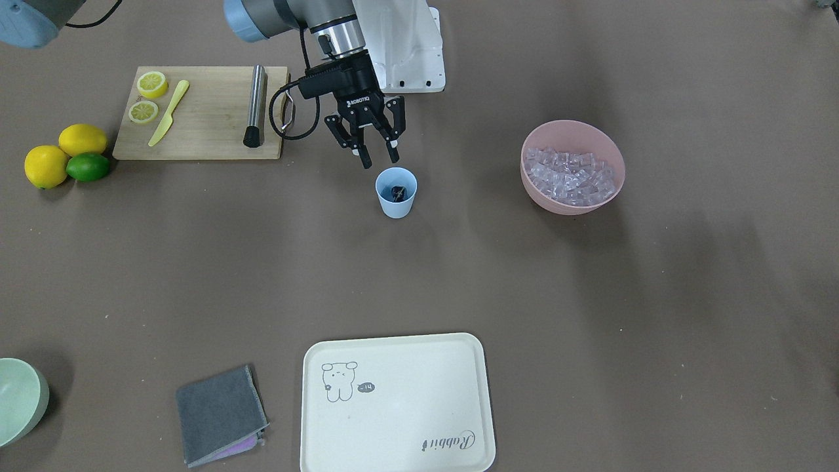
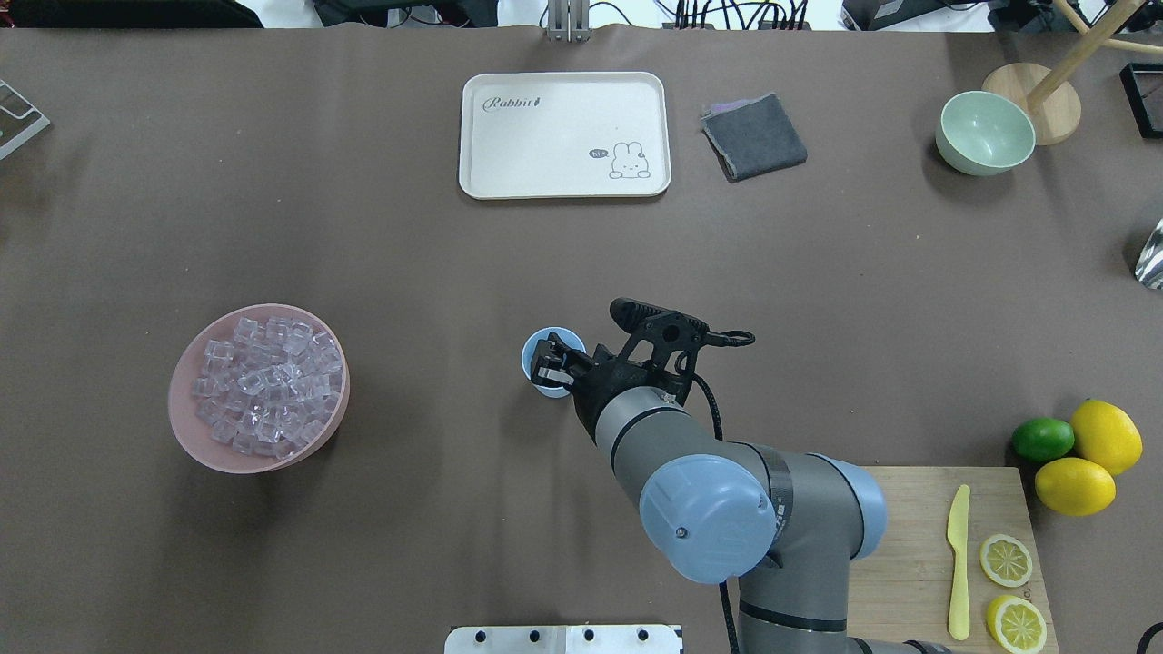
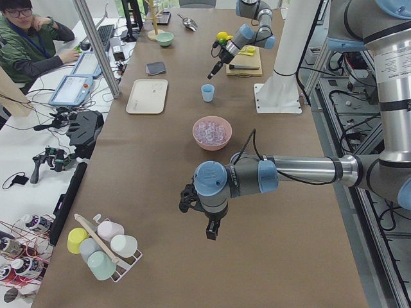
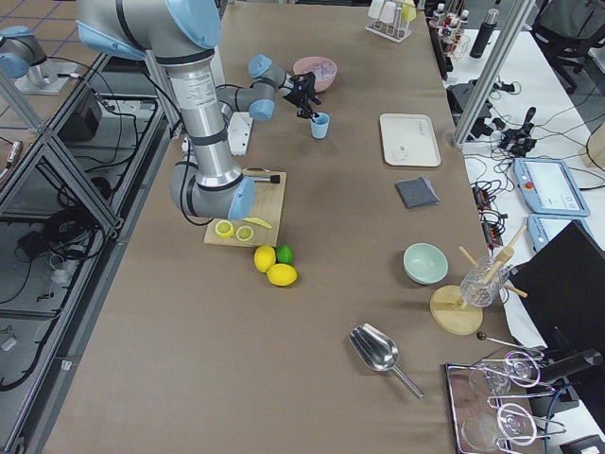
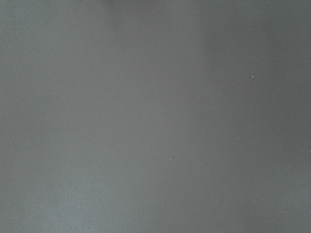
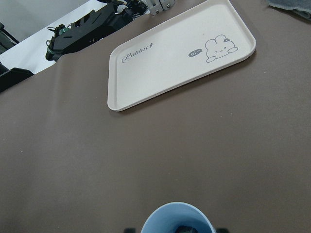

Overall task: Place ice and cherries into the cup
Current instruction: 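Open the right gripper above the cup to drop the cherries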

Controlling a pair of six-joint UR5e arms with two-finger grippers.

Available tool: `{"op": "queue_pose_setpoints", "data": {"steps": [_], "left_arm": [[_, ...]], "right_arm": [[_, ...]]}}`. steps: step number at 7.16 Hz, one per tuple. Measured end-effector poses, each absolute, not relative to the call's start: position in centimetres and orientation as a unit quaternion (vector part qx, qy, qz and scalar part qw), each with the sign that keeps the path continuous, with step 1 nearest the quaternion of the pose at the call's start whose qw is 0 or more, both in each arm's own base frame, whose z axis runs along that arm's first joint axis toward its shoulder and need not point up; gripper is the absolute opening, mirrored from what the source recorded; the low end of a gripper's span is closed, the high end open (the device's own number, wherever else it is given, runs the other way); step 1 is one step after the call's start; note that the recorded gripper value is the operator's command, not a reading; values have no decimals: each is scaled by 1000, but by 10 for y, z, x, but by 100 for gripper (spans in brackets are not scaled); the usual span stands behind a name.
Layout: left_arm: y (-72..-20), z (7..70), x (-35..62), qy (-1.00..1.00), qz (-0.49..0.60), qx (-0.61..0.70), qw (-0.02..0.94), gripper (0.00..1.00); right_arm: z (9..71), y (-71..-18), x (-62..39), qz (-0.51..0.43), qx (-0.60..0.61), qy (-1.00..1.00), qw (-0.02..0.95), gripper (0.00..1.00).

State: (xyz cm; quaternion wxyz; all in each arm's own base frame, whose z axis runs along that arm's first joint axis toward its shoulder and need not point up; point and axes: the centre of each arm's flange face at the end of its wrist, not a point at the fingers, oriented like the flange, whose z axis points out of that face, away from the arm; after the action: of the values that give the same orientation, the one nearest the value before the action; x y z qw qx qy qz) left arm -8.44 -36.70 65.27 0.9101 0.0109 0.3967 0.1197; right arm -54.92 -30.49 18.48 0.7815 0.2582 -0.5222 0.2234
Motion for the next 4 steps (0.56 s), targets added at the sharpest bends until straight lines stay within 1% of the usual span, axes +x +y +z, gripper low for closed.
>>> {"op": "queue_pose_setpoints", "data": {"steps": [2, 4], "left_arm": [[-367, 653, -84, 397, 121, 11, 910, 99], [-368, 652, -83, 396, 122, 11, 910, 99]], "right_arm": [[188, -306, -549, 201, 264, -504, 797, 100], [190, -326, -526, 158, 235, -460, 841, 100]]}}
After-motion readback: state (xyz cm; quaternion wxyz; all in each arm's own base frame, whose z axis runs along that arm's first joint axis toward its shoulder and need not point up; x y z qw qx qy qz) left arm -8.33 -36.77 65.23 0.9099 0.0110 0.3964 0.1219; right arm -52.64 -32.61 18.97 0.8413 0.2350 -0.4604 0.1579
